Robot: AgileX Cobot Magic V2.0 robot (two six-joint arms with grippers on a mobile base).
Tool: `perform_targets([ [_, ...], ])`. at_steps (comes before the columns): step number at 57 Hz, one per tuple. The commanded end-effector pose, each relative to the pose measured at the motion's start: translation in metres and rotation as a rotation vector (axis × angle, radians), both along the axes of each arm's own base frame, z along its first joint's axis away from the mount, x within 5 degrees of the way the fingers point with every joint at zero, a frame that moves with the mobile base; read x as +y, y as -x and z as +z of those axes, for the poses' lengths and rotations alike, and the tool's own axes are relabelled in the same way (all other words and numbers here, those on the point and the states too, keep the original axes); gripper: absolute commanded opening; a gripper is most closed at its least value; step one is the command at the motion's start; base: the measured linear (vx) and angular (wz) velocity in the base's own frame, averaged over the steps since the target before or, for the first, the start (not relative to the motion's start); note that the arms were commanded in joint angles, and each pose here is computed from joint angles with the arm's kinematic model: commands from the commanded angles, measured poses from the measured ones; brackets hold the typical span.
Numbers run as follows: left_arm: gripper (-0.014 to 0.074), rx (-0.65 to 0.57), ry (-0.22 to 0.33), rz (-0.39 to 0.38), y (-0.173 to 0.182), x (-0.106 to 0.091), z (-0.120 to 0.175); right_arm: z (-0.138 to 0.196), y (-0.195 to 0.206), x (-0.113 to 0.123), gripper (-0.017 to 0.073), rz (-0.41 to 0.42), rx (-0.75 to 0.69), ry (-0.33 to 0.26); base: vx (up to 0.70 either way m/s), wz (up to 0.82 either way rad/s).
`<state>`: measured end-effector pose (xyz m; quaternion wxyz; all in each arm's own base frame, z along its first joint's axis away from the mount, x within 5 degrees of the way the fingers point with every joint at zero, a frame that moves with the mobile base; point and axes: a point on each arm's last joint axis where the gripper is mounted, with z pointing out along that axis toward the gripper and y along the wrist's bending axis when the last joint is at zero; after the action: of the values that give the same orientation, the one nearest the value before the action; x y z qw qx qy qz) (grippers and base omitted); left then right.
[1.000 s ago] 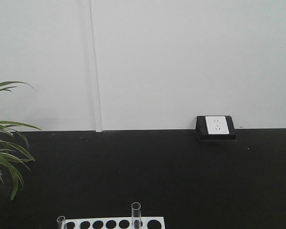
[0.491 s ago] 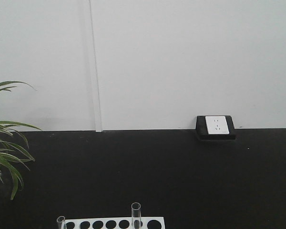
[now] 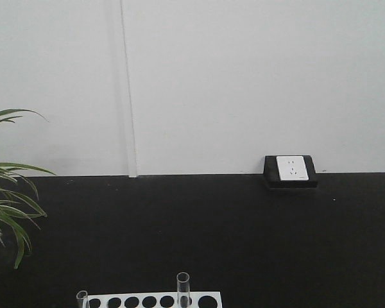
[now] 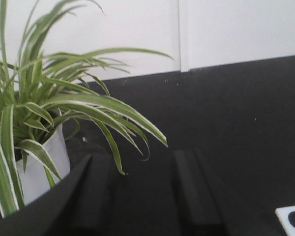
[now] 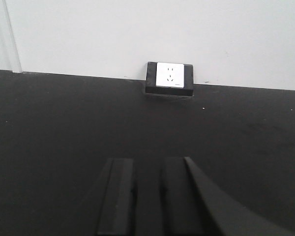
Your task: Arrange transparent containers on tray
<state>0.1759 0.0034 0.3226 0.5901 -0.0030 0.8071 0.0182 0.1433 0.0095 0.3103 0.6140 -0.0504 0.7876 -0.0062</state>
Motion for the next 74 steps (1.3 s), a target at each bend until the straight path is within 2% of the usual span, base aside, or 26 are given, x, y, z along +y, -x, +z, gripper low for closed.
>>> perform_targets([
  [1,0.0490,-0.092,0.025,-0.008,-0.010,-0.001,0.013,0.019,-0.003,0.001,0.0349,0.011,-0.117,-0.002,0.00,0.00],
  [5,0.0488,-0.061,0.115,0.006,-0.016,-0.003,0.007,0.018,-0.003,0.001,0.0388,0.007,-0.107,-0.033,0.00,0.00],
  [8,0.0488,-0.037,0.157,0.009,-0.019,-0.005,0.002,0.017,-0.002,0.001,0.0409,0.003,-0.098,-0.062,0.00,0.00],
  [11,0.0488,-0.011,0.169,0.002,-0.022,-0.007,-0.005,0.017,-0.002,0.001,0.0422,0.001,-0.093,-0.079,0.00,0.00],
  [20,0.0488,0.032,0.173,-0.056,-0.027,-0.020,-0.034,0.017,-0.002,0.001,0.0426,0.002,-0.096,-0.079,0.00,0.00],
  [26,0.0488,0.007,0.180,-0.125,-0.020,-0.032,-0.057,0.017,-0.002,0.001,0.0426,0.002,-0.096,-0.078,0.00,0.00],
  [33,0.0488,-0.040,0.227,-0.202,-0.005,-0.045,-0.083,0.017,-0.002,0.001,0.0426,0.002,-0.096,-0.078,0.00,0.00],
  [41,0.0489,-0.082,0.226,-0.271,0.007,-0.052,-0.104,0.017,-0.002,0.001,0.0426,0.002,-0.096,-0.078,0.00,0.00],
  [51,0.0498,-0.098,0.156,-0.414,0.005,-0.067,-0.116,0.017,-0.002,0.001,0.0426,0.002,-0.096,-0.078,0.00,0.00],
  [56,0.0521,-0.132,0.153,-0.466,-0.001,-0.073,-0.119,0.017,-0.002,0.001,0.0426,0.002,-0.096,-0.078,0.00,0.00],
  [74,0.0547,-0.145,0.216,-0.479,-0.030,-0.085,-0.131,0.016,-0.002,0.001,0.0426,0.001,-0.089,-0.077,0.00,0.00],
])
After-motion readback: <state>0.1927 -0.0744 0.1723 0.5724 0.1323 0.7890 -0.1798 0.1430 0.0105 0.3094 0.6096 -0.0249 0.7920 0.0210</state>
